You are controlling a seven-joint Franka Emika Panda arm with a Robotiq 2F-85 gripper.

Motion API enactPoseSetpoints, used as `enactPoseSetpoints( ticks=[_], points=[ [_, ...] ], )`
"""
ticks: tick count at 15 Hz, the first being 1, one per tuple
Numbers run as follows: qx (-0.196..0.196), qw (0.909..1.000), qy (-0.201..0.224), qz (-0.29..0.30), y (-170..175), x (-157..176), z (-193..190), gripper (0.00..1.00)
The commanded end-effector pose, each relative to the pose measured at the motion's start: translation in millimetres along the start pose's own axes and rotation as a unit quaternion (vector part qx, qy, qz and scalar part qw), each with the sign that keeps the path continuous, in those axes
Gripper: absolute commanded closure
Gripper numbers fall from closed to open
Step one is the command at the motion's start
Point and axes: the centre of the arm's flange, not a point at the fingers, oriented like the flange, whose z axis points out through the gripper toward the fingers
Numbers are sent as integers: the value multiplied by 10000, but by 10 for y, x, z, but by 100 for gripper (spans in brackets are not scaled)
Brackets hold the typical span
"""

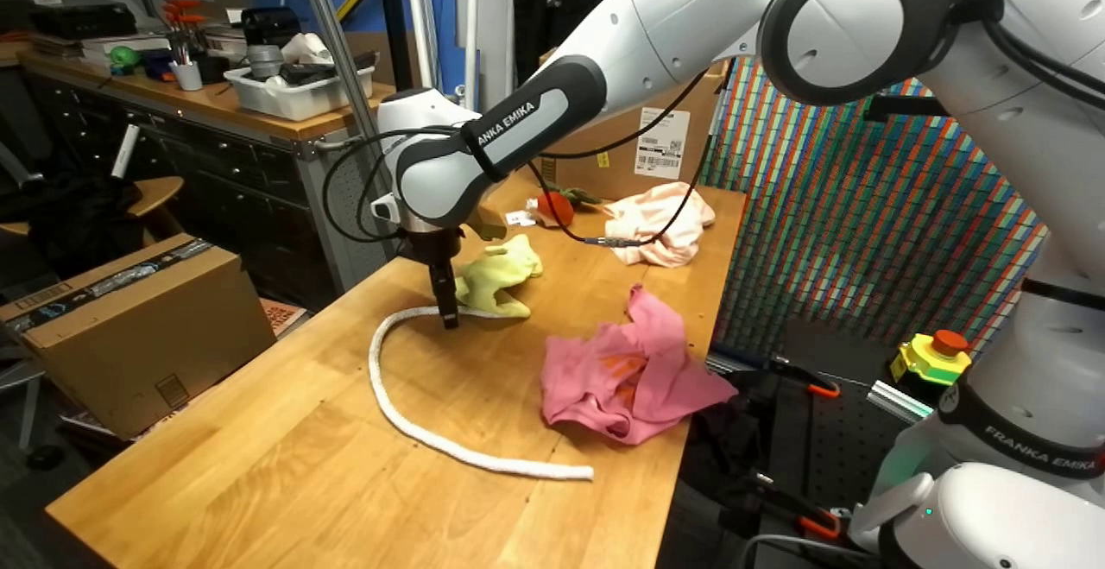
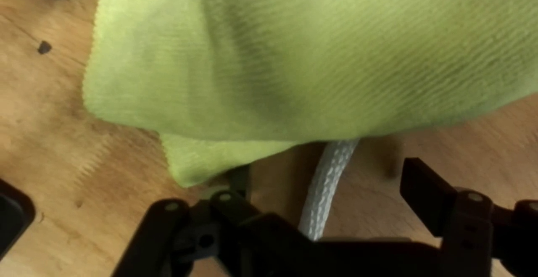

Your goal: Separate the things on the heap

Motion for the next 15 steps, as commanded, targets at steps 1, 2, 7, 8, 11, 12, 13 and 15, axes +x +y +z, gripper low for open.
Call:
enactPoseSetpoints(
  ticks=[1,2,7,8,11,12,13,15],
  points=[
    [71,9999,57,-42,98,64,-24,22],
    [65,10000,57,-44,100,64,-14,29],
    [26,10000,85,-11,152,55,-33,62],
    [16,10000,87,1,162,50,-37,69],
    [-1,9999,100,24,179,44,-53,91],
    [-9,9999,109,38,168,45,-61,94],
    [-5,9999,109,20,156,46,-64,96],
    [-15,9999,103,60,101,59,-67,95]
  ],
)
